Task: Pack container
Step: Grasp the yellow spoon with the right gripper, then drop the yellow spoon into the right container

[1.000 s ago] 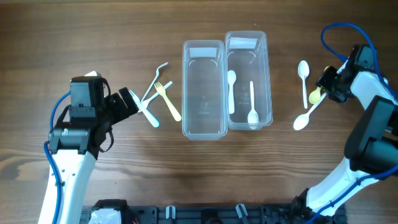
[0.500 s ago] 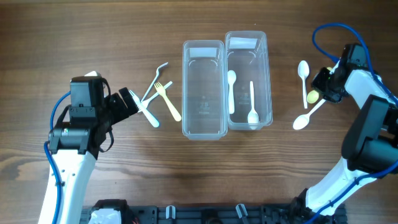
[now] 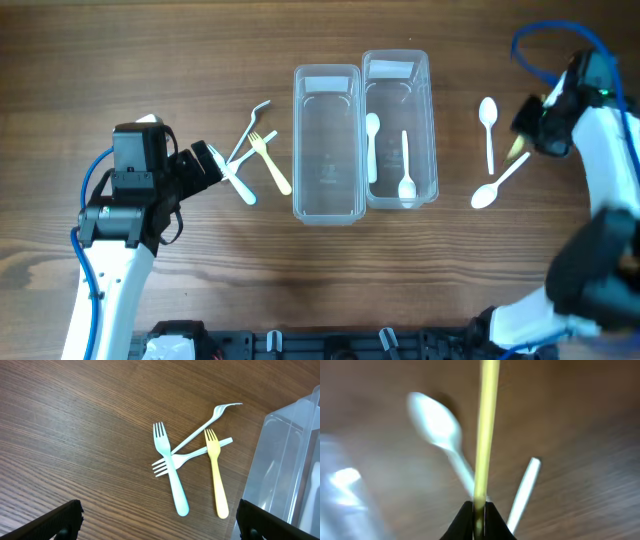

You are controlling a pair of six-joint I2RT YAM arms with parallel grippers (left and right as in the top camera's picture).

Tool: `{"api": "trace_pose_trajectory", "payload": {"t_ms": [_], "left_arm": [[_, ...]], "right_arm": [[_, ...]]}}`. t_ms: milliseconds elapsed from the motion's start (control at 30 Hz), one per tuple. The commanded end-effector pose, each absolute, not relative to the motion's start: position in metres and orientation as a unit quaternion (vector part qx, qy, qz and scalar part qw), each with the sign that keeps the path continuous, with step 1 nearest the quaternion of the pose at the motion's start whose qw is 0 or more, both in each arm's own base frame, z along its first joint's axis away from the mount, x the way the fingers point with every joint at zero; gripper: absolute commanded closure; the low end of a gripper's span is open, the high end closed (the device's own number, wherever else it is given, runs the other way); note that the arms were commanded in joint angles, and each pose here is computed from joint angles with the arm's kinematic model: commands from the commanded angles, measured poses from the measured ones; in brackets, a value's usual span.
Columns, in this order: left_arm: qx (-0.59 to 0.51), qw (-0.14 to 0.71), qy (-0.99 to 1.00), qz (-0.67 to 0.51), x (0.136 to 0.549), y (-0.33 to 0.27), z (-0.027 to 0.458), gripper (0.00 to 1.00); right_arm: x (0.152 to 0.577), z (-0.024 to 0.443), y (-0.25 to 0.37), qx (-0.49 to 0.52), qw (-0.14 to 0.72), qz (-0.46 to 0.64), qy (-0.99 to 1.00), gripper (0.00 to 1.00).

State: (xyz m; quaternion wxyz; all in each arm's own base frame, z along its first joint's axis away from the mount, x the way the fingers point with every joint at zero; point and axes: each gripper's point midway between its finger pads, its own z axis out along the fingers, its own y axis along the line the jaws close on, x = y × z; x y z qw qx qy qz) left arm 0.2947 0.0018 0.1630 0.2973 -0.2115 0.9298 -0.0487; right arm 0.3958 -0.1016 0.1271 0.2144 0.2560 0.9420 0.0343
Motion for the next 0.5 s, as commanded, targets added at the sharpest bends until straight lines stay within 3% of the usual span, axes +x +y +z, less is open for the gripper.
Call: {"api": "trace_pose_trajectory", "payload": {"t_ms": [0,100,200,467], "left_arm": [[-0.205,0.31,0.927,-0.046,0.3,0.002,0.172,0.0],[-0.205,0.31,0.927,-0.046,0.3,0.002,0.172,0.0],[-0.205,0.31,0.927,-0.046,0.3,0.002,0.173,0.0],[-0.205,0.31,0.927,-0.046,0.3,0.002,0.172,0.0]], "right_arm": [[0.394,0.234,-0.046,0.182,0.335,0.067,0.922,0.96],[0.377,0.254,-0.002,0.131,0.344,0.087,0.926,0.96],[0.363,0.245,0.039,0.092,0.316,0.105,0.938,0.96],[0.355,0.128,0.112,0.026,0.216,0.115,0.969,0.95]]}}
